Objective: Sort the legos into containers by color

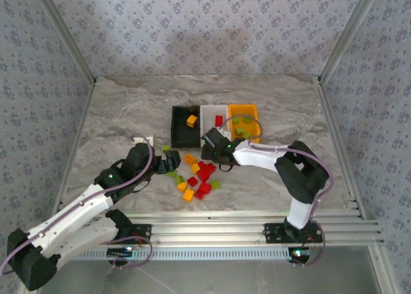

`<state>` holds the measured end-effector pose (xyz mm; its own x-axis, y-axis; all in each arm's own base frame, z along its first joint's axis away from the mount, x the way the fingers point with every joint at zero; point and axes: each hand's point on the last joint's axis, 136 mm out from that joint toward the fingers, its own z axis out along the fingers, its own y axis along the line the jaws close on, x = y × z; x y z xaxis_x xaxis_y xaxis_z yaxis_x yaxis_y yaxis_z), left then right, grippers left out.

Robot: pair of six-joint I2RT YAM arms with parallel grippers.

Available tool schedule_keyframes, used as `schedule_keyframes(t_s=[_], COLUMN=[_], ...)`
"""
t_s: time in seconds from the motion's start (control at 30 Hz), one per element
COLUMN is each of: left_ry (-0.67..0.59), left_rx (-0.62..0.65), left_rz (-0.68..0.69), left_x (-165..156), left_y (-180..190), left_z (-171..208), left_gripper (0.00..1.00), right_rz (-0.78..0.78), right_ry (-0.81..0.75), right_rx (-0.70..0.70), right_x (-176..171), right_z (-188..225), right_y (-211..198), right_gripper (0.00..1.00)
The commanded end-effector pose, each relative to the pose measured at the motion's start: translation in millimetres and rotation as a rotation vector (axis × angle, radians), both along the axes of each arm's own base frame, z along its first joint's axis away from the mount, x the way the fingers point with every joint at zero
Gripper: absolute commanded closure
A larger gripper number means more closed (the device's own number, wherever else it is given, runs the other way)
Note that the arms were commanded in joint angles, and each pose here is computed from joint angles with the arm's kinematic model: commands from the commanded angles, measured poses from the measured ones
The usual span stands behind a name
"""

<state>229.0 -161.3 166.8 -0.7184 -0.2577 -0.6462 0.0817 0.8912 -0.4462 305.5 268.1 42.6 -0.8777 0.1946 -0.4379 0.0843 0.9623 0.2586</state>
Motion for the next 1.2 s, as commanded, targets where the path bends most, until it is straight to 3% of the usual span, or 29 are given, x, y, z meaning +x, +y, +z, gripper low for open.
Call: schedule_keyframes(t_s=[0.0,0.23,0.5,0.7,0.87,1.0,1.17], left_ry=[-0.009,-0.010,0.000,0.008,0.006,-0.006,-0.011], left_rx=[0.006,0.005,0.022,0.026,0.029,0.032,0.045], left_rz=[0.015,0.023,0.042,0.048,0.053,0.065,0.079], left_x=[0,1,1,0,-1,-1,-3], left_y=[3,4,9,11,12,16,22], left_z=[-1,-2,-6,-9,-9,-6,-7], left_gripper=[0.01,0.01,0.00,0.01,0.01,0.01,0.01], right_rz=[-0.094,0.094,0.128,0.136,0.154,0.186,0.289], right_ry=[0.035,-0.055,0.009,0.044,0.022,-0.026,-0.125], right_rx=[-0.110,-0.036,-0.060,-0.130,-0.124,-0.112,-0.048], right_x=[-22,-10,8,13,12,7,0], right_z=[-3,32,9,-9,-5,18,73], right_y=[-54,-29,-12,-15,-15,-14,12], right_gripper=[0.26,0.20,0.24,0.36,0.56,0.70,0.73])
